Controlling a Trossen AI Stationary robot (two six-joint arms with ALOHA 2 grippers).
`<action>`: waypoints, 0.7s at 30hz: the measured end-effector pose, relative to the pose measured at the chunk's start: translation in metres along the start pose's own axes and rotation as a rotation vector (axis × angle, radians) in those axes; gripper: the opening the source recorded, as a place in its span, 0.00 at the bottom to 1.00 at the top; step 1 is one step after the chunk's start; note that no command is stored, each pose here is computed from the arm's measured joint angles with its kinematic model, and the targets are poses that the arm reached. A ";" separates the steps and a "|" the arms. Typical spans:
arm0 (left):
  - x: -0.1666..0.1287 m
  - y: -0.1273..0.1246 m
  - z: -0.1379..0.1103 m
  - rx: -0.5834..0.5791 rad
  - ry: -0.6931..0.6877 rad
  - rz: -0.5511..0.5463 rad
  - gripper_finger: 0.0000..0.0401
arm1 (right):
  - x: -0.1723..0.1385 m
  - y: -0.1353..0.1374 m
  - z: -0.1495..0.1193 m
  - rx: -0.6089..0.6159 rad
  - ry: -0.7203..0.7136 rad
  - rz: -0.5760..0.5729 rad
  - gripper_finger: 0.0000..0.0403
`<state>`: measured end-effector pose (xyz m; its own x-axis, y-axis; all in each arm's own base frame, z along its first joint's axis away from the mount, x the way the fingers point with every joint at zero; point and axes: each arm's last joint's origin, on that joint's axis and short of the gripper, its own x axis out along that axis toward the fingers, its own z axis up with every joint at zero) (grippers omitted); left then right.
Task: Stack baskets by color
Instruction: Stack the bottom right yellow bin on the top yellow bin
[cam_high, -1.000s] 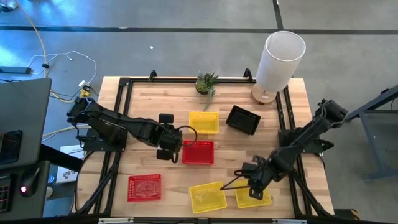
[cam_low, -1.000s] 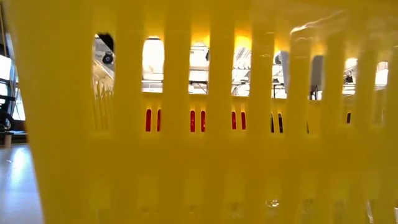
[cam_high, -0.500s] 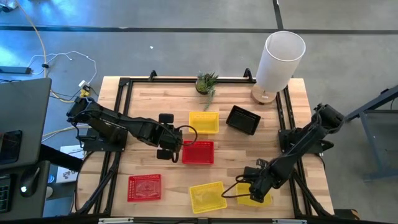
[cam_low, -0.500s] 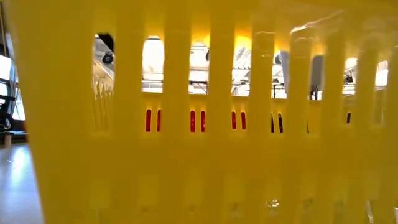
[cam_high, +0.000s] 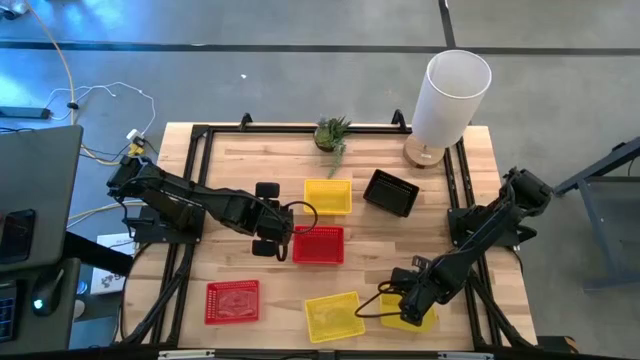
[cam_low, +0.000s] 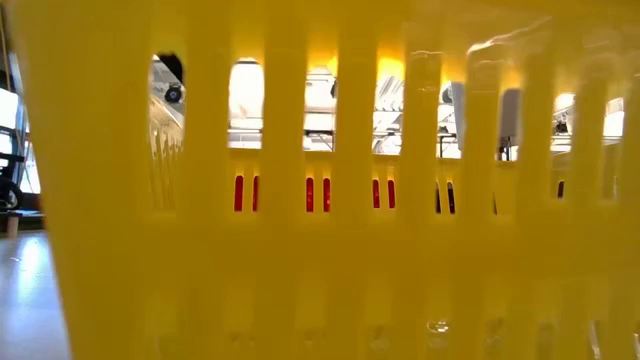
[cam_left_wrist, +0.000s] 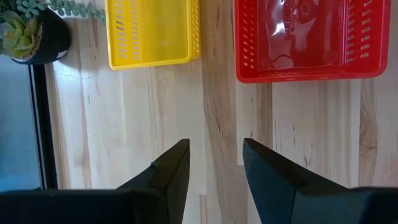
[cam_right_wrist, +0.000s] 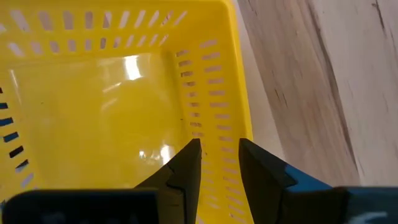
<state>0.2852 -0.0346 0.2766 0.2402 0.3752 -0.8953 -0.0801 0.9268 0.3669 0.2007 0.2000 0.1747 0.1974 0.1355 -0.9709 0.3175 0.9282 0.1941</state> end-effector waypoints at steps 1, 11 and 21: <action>0.000 0.000 0.000 0.001 -0.001 0.000 0.34 | -0.001 0.001 0.000 0.000 0.000 0.001 0.24; 0.000 -0.001 0.004 0.024 -0.044 -0.008 0.34 | -0.013 0.007 0.005 -0.008 -0.027 -0.020 0.24; 0.000 -0.001 0.004 0.033 -0.043 -0.020 0.34 | -0.015 0.009 0.005 -0.002 0.001 0.002 0.24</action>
<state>0.2895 -0.0357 0.2775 0.2829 0.3545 -0.8912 -0.0430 0.9329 0.3575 0.2052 0.2047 0.1922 0.1969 0.1377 -0.9707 0.3156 0.9285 0.1957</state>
